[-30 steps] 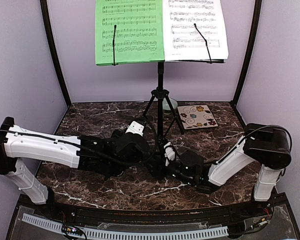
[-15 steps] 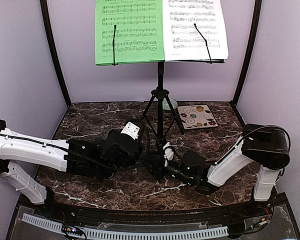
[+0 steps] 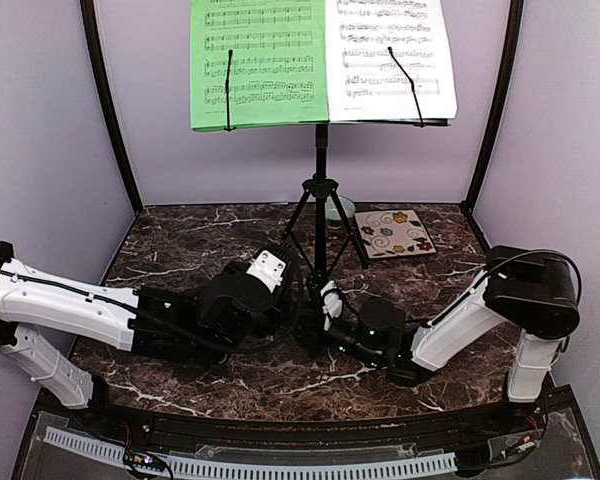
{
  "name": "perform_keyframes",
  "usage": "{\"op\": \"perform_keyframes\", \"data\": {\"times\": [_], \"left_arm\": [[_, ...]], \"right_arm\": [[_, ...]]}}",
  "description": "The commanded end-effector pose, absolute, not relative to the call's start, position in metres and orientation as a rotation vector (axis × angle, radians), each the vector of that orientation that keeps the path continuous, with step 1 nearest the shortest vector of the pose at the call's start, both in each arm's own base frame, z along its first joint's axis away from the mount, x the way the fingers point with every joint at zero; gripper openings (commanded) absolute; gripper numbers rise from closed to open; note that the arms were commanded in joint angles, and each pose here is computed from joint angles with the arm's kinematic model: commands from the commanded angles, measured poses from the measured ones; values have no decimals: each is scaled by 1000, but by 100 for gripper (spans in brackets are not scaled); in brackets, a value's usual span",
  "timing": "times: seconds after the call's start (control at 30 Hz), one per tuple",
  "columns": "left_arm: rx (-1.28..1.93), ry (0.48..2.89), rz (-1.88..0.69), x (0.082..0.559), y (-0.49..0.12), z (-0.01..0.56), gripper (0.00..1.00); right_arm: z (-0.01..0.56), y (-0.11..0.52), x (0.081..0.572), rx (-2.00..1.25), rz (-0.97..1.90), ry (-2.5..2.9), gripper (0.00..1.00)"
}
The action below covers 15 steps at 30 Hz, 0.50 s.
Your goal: Set up the instrument practice props
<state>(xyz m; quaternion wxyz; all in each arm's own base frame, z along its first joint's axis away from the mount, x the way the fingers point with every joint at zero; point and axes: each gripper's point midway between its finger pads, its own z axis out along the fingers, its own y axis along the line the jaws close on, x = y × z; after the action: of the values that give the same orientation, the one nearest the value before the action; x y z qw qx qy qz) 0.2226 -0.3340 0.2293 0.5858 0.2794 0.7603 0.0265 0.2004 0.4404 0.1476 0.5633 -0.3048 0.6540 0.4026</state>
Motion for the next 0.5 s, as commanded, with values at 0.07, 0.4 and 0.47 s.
{"op": "perform_keyframes", "data": {"times": [0.07,0.4,0.47], "left_arm": [[580,1674,-83,217,-338,273,32],[569,1600,-145,211,-330,285,30],[571,1568,-174,208,-328,288,30]], "right_arm": [[152,440,199,-699,954,1525,25],[153,432,209,-609,1000,1571,0],[156,428,211,-585,1037,1573,0]]}}
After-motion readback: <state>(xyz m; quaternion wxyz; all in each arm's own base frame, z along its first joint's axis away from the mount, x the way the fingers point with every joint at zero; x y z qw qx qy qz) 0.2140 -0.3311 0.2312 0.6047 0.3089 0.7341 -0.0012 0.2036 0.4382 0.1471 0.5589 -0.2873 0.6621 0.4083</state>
